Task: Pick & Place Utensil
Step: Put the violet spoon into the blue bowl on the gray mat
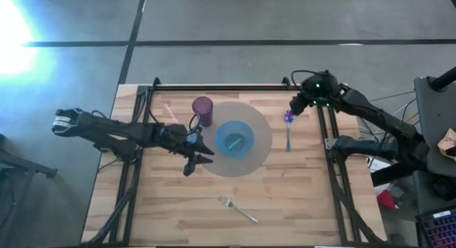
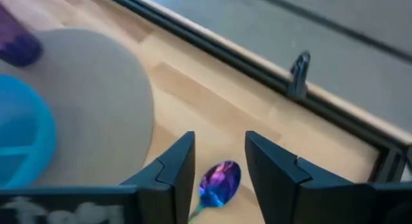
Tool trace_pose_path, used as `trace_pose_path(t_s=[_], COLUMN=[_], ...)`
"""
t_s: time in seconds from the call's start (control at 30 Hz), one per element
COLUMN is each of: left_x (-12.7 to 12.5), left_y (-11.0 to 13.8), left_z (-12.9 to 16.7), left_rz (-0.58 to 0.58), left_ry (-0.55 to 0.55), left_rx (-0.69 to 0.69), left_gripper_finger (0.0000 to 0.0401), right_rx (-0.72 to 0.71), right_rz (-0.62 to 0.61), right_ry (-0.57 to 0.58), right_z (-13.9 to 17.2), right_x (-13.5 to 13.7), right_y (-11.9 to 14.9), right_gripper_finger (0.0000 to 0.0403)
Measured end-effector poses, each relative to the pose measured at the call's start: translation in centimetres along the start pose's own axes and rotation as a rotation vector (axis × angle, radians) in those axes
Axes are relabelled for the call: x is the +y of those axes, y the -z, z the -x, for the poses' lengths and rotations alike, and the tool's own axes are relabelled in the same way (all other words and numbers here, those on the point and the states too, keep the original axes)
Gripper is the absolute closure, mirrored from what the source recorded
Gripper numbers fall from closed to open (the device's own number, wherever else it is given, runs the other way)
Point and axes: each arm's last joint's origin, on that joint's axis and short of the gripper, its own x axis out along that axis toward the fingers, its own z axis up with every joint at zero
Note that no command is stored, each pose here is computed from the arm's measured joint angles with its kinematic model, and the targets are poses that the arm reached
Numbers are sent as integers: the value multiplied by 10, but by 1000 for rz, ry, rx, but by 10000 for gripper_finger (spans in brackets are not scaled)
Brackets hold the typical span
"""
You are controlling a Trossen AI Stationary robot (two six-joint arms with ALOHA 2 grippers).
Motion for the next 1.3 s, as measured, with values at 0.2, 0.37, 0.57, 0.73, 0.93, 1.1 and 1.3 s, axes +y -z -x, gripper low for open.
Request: trace_pose_path(t_s=[0.2, 0.37, 0.57, 0.73, 0.93, 1.1, 1.3], left_x=[1, 1, 1, 1, 1, 1, 1], left_y=[5, 4, 4, 4, 4, 4, 4], left_z=[-1, -1, -1, -1, -1, -1, -1], left_rz=[1, -9, -26, -26, -19, -16, -14], left_ry=[-3, -3, -3, -3, -3, -3, -3], left_rx=[12, 10, 10, 10, 10, 10, 10], left_gripper_finger=[261, 261, 261, 261, 261, 261, 261], right_rx=[123, 205, 280, 313, 375, 439, 476], right_rz=[-60, -58, 42, 58, 21, -2, -9], right_ry=[-49, -44, -50, -43, -6, 21, 27], right_z=[-27, -46, -64, -71, -73, -77, -79], right_x=[-5, -5, -4, -5, -14, -25, -28], right_y=[0, 2, 6, -2, -17, -9, 10], right_gripper_finger=[247, 236, 230, 229, 229, 229, 229])
